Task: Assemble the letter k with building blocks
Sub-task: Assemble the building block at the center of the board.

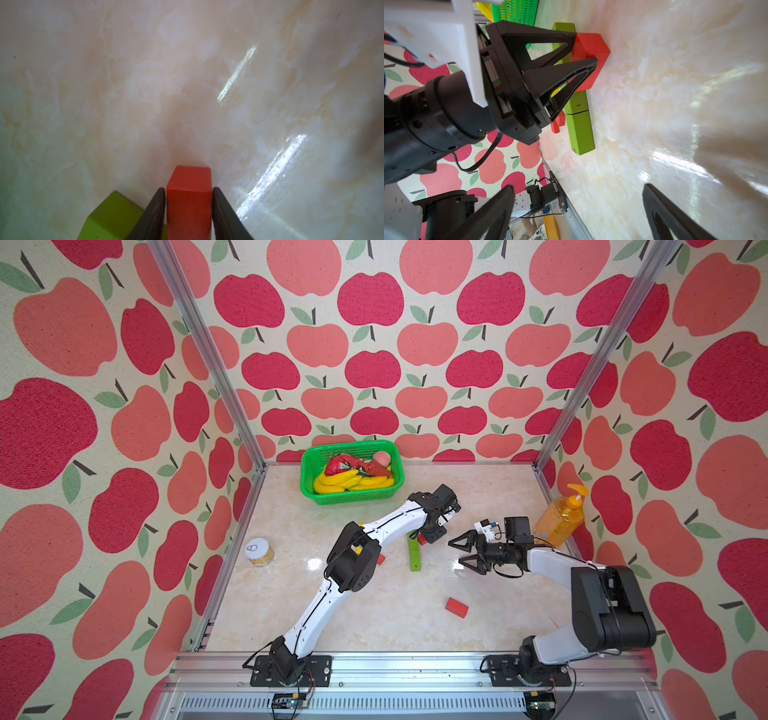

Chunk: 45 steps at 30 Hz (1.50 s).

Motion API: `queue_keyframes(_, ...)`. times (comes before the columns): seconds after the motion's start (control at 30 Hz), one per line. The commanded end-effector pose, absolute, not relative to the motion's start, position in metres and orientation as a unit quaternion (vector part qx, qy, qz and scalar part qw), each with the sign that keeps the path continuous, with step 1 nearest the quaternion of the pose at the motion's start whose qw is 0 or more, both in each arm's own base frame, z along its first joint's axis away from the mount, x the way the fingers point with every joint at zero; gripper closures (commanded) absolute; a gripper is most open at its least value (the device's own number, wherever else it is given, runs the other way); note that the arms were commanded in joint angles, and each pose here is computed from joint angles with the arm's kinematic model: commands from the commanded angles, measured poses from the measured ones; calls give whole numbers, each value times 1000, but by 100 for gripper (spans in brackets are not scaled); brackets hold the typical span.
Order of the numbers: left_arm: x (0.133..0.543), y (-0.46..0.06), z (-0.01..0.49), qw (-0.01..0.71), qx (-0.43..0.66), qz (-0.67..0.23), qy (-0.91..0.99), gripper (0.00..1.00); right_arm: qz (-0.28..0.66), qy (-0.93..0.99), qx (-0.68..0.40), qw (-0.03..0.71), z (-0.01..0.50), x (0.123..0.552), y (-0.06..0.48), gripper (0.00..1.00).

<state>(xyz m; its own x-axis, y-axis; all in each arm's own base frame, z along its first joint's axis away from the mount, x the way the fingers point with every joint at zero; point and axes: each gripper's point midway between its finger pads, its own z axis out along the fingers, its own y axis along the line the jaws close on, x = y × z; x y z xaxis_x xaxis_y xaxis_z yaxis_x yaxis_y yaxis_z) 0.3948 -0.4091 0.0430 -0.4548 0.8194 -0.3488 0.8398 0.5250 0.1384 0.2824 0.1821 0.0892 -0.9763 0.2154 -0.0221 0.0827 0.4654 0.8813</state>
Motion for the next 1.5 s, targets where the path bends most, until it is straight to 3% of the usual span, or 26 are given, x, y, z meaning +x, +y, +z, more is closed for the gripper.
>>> queue_keyframes(0.0, 393, -402, 49, 185, 487, -18, 854, 60, 506, 856, 78, 70, 91, 286, 184, 1)
queue_keyframes(0.47, 395, -401, 50, 187, 486, -14, 853, 58, 507, 856, 78, 70, 91, 286, 184, 1)
queue_keyframes(0.73, 395, -409, 69, 206, 491, -25, 846, 42, 506, 856, 78, 71, 91, 287, 184, 1)
queue_keyframes(0.87, 395, -410, 79, 213, 493, -24, 843, 40, 506, 856, 79, 71, 91, 287, 184, 1)
queue_keyframes(1.13, 374, -421, 158, 288, 501, -60, 814, 29, 502, 858, 77, 76, 93, 287, 183, 1)
queue_keyframes(1.23, 361, -420, 213, 350, 489, -95, 793, 17, 500, 859, 77, 76, 92, 287, 182, 1)
queue_keyframes(1.3, 347, -411, 240, 375, 469, -126, 789, 2, 494, 862, 76, 82, 92, 288, 181, 1)
queue_keyframes(1.47, 299, -382, 249, 355, 413, -236, 805, 2, 459, 880, 76, 102, 85, 293, 172, 1)
